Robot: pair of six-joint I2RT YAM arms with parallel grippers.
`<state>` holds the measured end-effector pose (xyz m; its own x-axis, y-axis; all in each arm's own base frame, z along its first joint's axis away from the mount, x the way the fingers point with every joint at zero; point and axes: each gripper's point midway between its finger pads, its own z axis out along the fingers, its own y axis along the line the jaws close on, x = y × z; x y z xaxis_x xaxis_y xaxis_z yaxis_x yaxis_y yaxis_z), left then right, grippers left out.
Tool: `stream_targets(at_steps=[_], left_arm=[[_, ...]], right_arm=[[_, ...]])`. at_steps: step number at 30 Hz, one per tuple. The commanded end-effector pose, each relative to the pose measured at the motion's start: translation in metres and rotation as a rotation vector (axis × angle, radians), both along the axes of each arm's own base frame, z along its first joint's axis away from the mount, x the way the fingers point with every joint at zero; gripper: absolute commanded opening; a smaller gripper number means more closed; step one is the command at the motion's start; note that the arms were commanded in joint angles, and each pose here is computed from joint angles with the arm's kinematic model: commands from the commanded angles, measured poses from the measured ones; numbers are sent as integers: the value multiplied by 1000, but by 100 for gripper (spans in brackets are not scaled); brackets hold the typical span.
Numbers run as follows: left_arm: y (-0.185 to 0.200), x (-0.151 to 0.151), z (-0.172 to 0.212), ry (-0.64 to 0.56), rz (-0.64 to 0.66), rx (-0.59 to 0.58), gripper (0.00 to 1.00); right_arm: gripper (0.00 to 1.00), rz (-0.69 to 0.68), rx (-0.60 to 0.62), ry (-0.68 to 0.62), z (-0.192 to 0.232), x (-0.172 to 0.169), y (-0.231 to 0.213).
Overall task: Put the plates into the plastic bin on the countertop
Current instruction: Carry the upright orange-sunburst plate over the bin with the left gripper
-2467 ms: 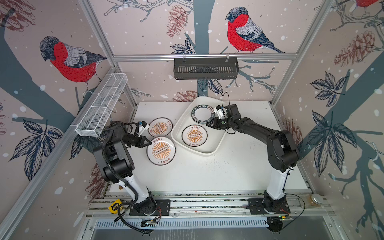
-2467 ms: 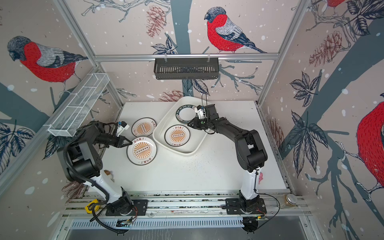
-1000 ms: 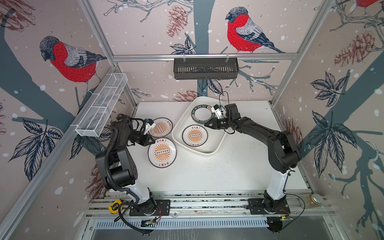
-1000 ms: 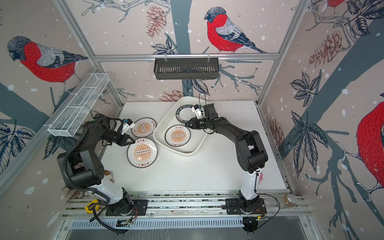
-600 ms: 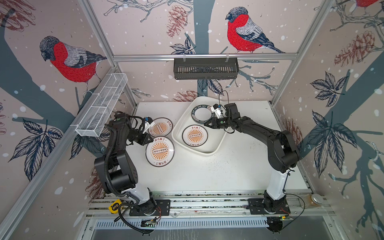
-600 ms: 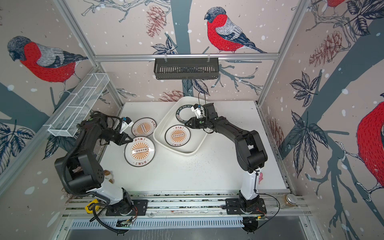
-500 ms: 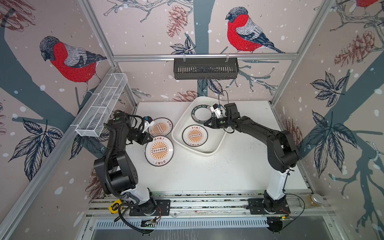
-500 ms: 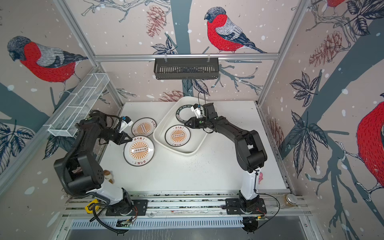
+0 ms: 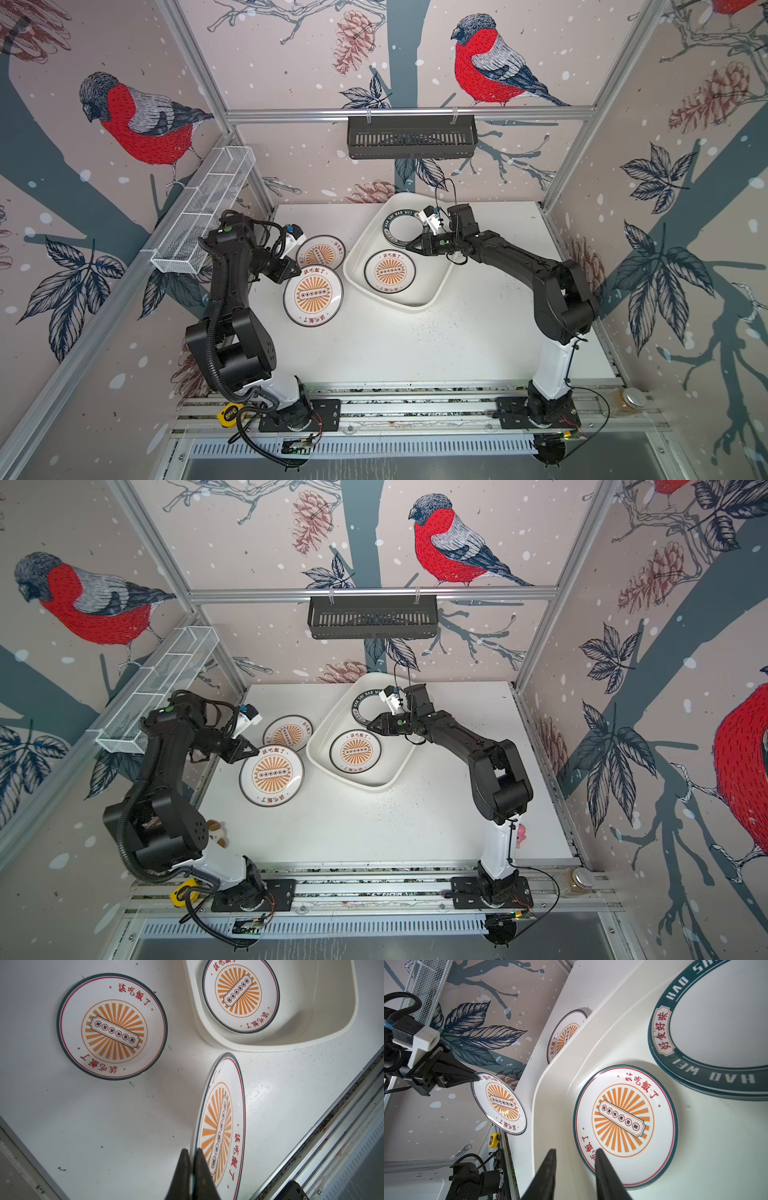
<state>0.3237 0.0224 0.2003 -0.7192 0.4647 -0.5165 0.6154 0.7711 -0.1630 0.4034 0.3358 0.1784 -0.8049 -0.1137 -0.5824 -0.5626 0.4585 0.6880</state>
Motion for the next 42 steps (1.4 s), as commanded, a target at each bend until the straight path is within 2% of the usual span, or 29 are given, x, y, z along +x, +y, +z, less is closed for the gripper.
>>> stream_targets(at_steps=[1, 6, 16, 30, 42], left_arm=[[-8, -8, 13, 0, -30, -28, 0], [-20, 2, 33, -54, -44, -65, 0], [-80, 41, 63, -139, -128, -141, 0], [-165, 79, 89, -190, -273, -228, 0], [-209, 86, 100, -196, -343, -286, 0]], right_arm=[[34, 33, 21, -24, 8, -3, 5], [36, 74, 48, -54, 21, -11, 12], [44, 170, 121, -135, 52, -44, 17], [51, 50, 37, -213, 51, -59, -10], [52, 9, 47, -233, 53, -46, -18]])
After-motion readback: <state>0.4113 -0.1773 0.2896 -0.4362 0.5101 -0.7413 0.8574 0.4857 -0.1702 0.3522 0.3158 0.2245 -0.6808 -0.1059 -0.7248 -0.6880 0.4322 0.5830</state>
